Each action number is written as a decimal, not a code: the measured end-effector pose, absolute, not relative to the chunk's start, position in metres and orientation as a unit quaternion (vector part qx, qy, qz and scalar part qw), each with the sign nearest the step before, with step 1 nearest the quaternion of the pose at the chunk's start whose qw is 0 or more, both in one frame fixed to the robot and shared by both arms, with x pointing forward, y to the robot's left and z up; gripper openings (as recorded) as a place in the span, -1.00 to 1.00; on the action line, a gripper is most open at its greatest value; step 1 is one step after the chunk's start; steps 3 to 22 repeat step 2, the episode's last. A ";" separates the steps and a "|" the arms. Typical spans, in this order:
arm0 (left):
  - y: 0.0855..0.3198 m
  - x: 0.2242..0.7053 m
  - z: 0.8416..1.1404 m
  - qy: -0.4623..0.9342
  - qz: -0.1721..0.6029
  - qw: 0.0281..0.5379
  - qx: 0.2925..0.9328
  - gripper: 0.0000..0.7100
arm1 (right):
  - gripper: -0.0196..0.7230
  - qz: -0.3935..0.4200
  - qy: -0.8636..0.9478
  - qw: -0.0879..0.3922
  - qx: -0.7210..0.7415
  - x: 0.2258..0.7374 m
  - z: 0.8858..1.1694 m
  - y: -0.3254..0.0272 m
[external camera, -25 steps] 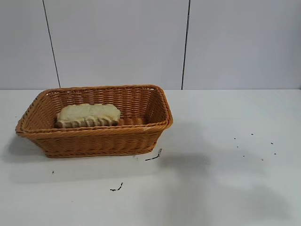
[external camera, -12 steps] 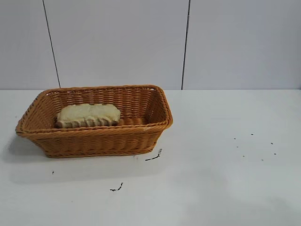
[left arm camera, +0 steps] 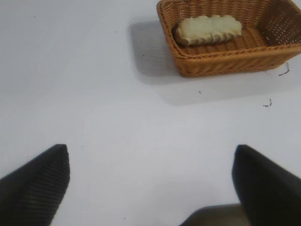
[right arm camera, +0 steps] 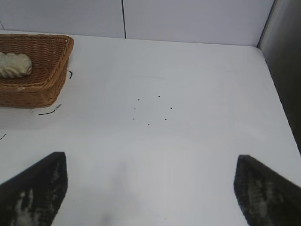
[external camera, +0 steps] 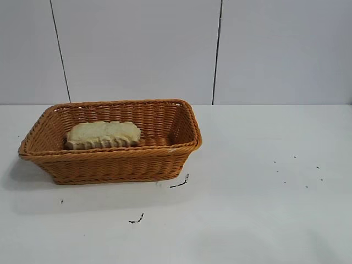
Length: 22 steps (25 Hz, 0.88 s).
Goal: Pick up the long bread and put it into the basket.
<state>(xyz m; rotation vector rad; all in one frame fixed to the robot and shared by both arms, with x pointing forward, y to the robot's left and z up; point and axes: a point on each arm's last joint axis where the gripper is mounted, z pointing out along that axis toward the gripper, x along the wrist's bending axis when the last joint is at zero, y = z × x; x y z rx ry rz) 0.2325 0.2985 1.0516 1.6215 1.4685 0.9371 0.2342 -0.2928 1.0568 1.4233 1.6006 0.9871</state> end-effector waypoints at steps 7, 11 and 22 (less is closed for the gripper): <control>0.298 0.232 1.052 0.573 0.366 0.372 0.633 0.95 | 0.82 0.387 0.627 0.382 0.558 0.234 1.057 -0.293; 0.298 0.232 1.052 0.573 0.366 0.372 0.633 0.95 | 0.82 0.387 0.627 0.382 0.558 0.234 1.057 -0.293; 0.298 0.232 1.052 0.573 0.366 0.372 0.633 0.95 | 0.82 0.387 0.627 0.382 0.558 0.234 1.057 -0.293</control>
